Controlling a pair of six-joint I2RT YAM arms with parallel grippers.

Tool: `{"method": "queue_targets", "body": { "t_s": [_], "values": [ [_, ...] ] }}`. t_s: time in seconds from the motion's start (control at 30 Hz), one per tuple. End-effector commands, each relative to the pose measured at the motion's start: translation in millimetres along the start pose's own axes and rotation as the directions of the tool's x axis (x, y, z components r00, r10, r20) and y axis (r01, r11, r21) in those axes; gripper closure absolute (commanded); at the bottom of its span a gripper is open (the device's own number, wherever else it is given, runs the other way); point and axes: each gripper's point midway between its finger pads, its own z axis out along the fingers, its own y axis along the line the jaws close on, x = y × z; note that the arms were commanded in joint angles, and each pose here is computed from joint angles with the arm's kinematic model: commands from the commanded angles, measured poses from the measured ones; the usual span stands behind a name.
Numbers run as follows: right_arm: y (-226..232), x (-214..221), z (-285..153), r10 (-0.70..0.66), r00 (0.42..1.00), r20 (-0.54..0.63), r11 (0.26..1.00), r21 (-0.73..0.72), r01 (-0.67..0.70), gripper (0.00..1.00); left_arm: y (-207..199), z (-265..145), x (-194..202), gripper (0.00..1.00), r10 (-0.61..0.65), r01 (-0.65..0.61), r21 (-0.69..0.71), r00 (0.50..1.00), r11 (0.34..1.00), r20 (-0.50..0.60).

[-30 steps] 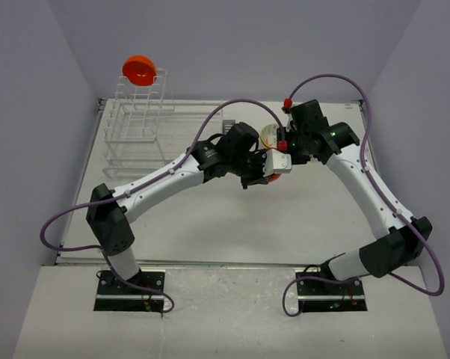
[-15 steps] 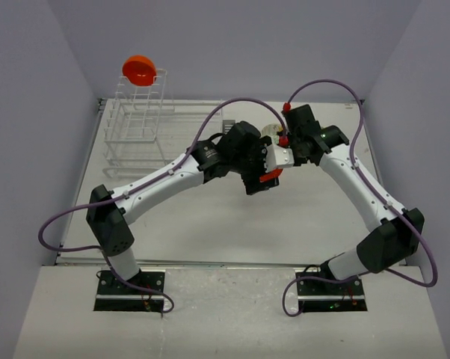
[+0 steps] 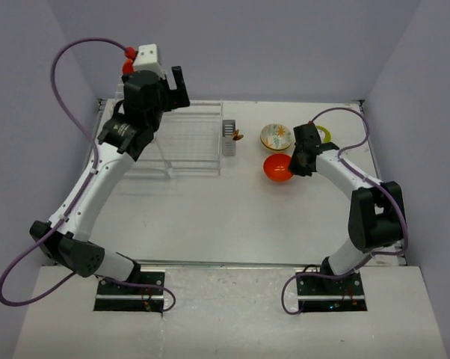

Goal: Unload the bowls from the dish rack

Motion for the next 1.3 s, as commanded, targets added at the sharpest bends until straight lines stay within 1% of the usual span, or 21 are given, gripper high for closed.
{"method": "queue_targets", "body": {
  "t_s": [0.0, 0.07, 0.1, 0.2, 0.23, 0.3, 0.33, 0.4, 0.43, 0.5, 0.53, 0.6, 0.63, 0.7, 0.73, 0.8, 0.87, 0.9, 1.03, 1.2, 1.27],
  "values": [
    [9.6, -31.7, 17.2, 0.095, 0.990, 0.101, 0.995, -0.002, -0.096, 1.00, 42.7, -2.9, -33.0, 0.00, -0.326, 0.338, -0.123, 0.939, 0.933, 0.111],
    [5.5, -32.7, 27.8, 0.109, 0.990, 0.089, 0.994, 0.015, -0.111, 1.00, 48.7, 4.1, -41.5, 0.00, -0.400, 0.411, -0.085, 0.909, 0.908, 0.116],
    [6.1, -32.4, 30.0, 0.110, 0.990, 0.084, 0.994, 0.009, -0.112, 0.95, 68.1, 14.3, -41.6, 0.00, -0.426, 0.439, -0.115, 0.896, 0.891, 0.126],
    [6.8, -31.1, 34.6, 0.115, 0.991, 0.067, 0.993, -0.002, -0.115, 0.81, 93.9, 32.1, -44.9, 0.00, -0.510, 0.526, -0.129, 0.849, 0.840, 0.141],
    [6.5, -28.5, 34.0, 0.117, 0.991, 0.063, 0.993, -0.007, -0.116, 0.63, 98.9, 34.8, -47.3, 0.00, -0.543, 0.562, -0.128, 0.825, 0.817, 0.155],
    [7.0, -33.1, 19.0, 0.127, 0.987, 0.096, 0.992, -0.036, -0.124, 0.49, 113.1, 38.0, -49.5, 0.00, -0.567, 0.592, -0.142, 0.804, 0.793, 0.181],
    [2.8, -30.7, 14.4, 0.127, 0.986, 0.106, 0.992, -0.033, -0.124, 0.38, 116.0, 39.3, -51.7, 0.00, -0.588, 0.615, -0.138, 0.785, 0.776, 0.197],
    [-1.4, -36.9, -3.4, 0.127, 0.982, 0.143, 0.992, -0.035, -0.123, 0.27, 127.9, 39.7, -55.1, 0.00, -0.613, 0.649, -0.140, 0.756, 0.748, 0.229],
    [-8.1, -45.7, -25.3, 0.134, 0.972, 0.191, 0.991, -0.027, -0.131, 0.21, 131.8, 44.3, -54.9, 0.00, -0.649, 0.688, -0.125, 0.720, 0.715, 0.246],
    [-15.8, -55.9, -50.5, 0.131, 0.959, 0.251, 0.991, -0.022, -0.129, 0.08, 143.6, 54.8, -52.1, 0.00, -0.694, 0.727, -0.099, 0.680, 0.679, 0.234],
    [-21.5, -66.3, -76.8, 0.142, 0.939, 0.313, 0.990, -0.031, -0.139, 0.02, 149.9, 58.5, -56.2, 0.00, -0.743, 0.772, -0.067, 0.629, 0.633, 0.228],
    [-24.5, -74.5, -101.7, 0.134, 0.922, 0.364, 0.991, -0.054, -0.123, 0.01, 157.2, 76.4, -48.1, 0.00, -0.779, 0.804, -0.072, 0.590, 0.590, 0.213],
    [-24.0, -79.6, -122.5, 0.145, 0.904, 0.402, 0.989, -0.093, -0.117, 0.01, 157.3, 78.9, -56.6, 0.00, -0.804, 0.830, -0.044, 0.551, 0.556, 0.225],
    [-17.7, -80.6, -139.6, 0.142, 0.899, 0.413, 0.985, -0.149, -0.087, 0.01, 159.7, 93.9, -54.7, 0.00, -0.825, 0.850, -0.035, 0.519, 0.526, 0.223],
    [-16.8, -80.5, -150.6, 0.147, 0.893, 0.425, 0.982, -0.174, -0.079, 0.01, 158.8, 97.5, -56.3, 0.00, -0.846, 0.870, -0.023, 0.484, 0.492, 0.223],
    [-9.1, -76.9, -161.2, 0.139, 0.898, 0.417, 0.973, -0.227, -0.045, 0.01, 160.6, 112.4, -54.7, 0.00, -0.869, 0.893, -0.013, 0.440, 0.449, 0.226],
    [-4.3, -74.6, -175.6, 0.139, 0.894, 0.425, 0.960, -0.278, -0.018, 0.01, 163.4, 127.7, -47.1, 0.00, -0.881, 0.907, -0.022, 0.415, 0.422, 0.225],
    [-2.3, -73.2, -179.7, 0.138, 0.894, 0.426, 0.956, -0.294, -0.007, 0.01, 162.7, 131.8, -54.4, 0.00, -0.888, 0.912, 0.011, 0.396, 0.409, 0.233],
    [-0.9, -71.7, -199.1, 0.127, 0.882, 0.454, 0.943, -0.331, 0.034, 0.01, 172.7, 152.3, -45.7, 0.01, -0.894, 0.928, 0.009, 0.357, 0.373, 0.270],
    [-4.0, -72.3, -219.2, 0.120, 0.858, 0.499, 0.935, -0.347, 0.071, 0.01, 177.2, 174.3, -36.9, 0.05, -0.893, 0.927, 0.022, 0.353, 0.373, 0.280],
    [-4.2, -72.5, -223.0, 0.120, 0.854, 0.507, 0.933, -0.351, 0.077, 0.01, 180.6, 182.1, -32.0, 0.12, -0.889, 0.926, 0.019, 0.356, 0.377, 0.290]
  ]
}}
